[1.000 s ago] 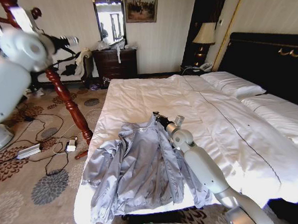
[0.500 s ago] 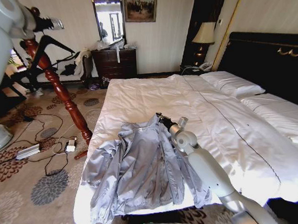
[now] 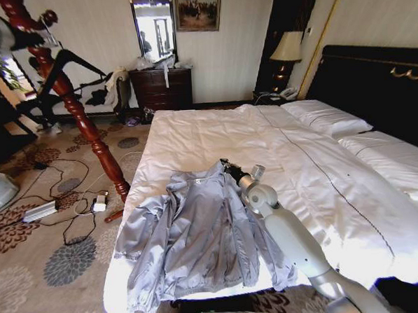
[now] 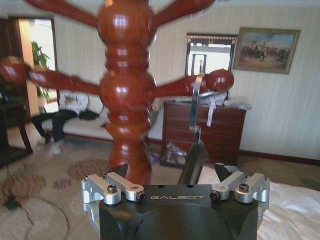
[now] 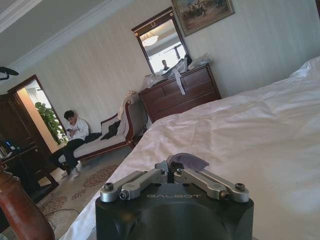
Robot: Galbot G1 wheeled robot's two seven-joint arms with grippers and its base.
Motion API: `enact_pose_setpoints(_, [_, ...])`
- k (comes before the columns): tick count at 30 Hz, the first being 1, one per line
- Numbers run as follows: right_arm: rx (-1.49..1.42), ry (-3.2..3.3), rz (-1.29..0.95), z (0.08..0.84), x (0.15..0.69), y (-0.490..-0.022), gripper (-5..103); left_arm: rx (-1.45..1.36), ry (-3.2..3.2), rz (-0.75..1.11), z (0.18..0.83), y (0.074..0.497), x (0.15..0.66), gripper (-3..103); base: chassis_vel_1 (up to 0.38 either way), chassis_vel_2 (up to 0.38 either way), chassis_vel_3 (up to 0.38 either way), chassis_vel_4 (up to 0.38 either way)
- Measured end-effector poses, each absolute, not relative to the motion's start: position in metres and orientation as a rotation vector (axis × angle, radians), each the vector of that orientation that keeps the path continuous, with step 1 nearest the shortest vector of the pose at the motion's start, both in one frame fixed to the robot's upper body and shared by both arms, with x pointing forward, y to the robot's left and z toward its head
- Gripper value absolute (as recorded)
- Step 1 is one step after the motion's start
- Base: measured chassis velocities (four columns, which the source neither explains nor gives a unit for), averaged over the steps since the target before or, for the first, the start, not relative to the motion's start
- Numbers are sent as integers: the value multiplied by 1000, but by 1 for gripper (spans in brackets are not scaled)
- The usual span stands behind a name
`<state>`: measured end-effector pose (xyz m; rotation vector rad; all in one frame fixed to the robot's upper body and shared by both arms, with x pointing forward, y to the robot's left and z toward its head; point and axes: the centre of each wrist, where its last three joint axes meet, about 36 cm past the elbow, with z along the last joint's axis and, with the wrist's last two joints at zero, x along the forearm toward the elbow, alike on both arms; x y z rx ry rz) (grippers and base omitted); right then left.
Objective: Pick up the clothes from the bed and hang them on the clothes hanger.
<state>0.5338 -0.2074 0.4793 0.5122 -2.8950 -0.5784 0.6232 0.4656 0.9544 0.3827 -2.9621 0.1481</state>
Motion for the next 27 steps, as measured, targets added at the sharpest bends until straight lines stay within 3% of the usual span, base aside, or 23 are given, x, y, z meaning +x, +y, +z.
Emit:
enact_pose_setpoints(17, [466, -2899, -551, 474, 523, -228, 0, 387, -2876, 181, 931, 454, 669, 103, 0, 0, 0, 0])
enact_pose_setpoints(20, [466, -2899, -552, 474, 523, -228, 0, 369, -2874, 171, 928, 446, 673, 91, 0, 0, 0, 0])
enact_pose_setpoints(22, [467, -2901, -551, 475, 522, -229, 0, 363, -2873, 170, 926, 445, 674, 91, 0, 0, 0, 0])
enact_pose_setpoints(27, [469, -2907, -543, 478, 522, -231, 0, 344, -2868, 175, 921, 441, 676, 70, 0, 0, 0, 0])
